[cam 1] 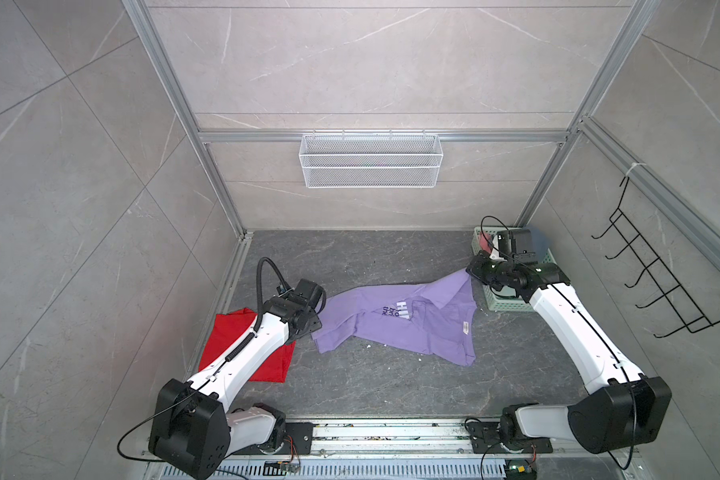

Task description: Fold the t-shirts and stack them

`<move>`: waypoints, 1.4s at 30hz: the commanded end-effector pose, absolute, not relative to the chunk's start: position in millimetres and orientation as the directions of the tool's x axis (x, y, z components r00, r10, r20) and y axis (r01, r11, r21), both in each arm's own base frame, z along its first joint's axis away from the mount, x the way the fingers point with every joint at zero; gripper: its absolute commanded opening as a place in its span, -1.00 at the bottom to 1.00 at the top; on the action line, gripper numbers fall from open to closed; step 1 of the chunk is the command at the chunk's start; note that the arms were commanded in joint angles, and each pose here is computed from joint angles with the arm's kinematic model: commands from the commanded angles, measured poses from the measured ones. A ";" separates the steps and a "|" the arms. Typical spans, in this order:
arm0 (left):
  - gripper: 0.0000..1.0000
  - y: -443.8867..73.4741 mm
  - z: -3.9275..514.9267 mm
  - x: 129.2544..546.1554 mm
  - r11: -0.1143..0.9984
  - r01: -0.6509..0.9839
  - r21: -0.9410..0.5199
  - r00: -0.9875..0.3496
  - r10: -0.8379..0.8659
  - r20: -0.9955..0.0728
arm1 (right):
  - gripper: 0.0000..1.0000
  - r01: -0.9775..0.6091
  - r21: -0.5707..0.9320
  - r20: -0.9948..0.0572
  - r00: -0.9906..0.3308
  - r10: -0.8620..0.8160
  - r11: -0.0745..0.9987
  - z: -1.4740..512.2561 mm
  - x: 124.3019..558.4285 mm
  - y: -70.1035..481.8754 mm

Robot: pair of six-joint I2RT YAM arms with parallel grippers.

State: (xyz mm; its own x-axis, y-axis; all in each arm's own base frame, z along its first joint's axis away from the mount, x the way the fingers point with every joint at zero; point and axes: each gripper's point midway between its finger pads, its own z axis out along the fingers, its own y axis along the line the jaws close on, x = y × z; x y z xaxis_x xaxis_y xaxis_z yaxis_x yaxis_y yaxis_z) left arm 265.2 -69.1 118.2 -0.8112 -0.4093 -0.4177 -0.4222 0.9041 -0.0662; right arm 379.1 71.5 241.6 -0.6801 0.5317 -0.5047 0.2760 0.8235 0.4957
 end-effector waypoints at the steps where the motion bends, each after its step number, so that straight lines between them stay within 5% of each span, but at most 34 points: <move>1: 0.31 -87.1 123.7 286.3 0.926 -0.363 -0.101 -0.830 -0.370 -0.416 | -1.00 0.264 0.491 -0.504 -0.691 0.518 0.830 242.5 384.2 72.4; 15: 0.04 -91.6 43.1 268.1 0.816 -0.577 -0.021 -0.800 -0.571 -0.184 | -1.00 0.275 0.497 -0.478 -0.705 0.524 0.823 234.2 390.8 71.4; 37: -0.44 -94.8 29.8 287.8 0.806 -0.586 -0.081 -0.772 -0.586 -0.244 | -1.00 0.259 0.492 -0.461 -0.732 0.501 0.831 226.9 395.4 72.1; 42: -0.68 -89.7 30.9 289.0 0.819 -0.572 -0.053 -0.782 -0.564 -0.267 | -1.00 0.261 0.488 -0.458 -0.736 0.499 0.833 224.5 396.4 70.4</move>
State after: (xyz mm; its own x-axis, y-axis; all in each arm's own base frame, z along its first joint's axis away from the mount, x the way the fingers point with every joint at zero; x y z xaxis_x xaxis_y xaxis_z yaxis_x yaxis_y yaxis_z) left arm 282.4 -96.5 22.3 -0.7796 -0.5868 -0.2188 -0.5884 0.8060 -0.0650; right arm 391.6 70.1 215.6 -0.7329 0.5159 -0.4435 0.2850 0.8248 0.4884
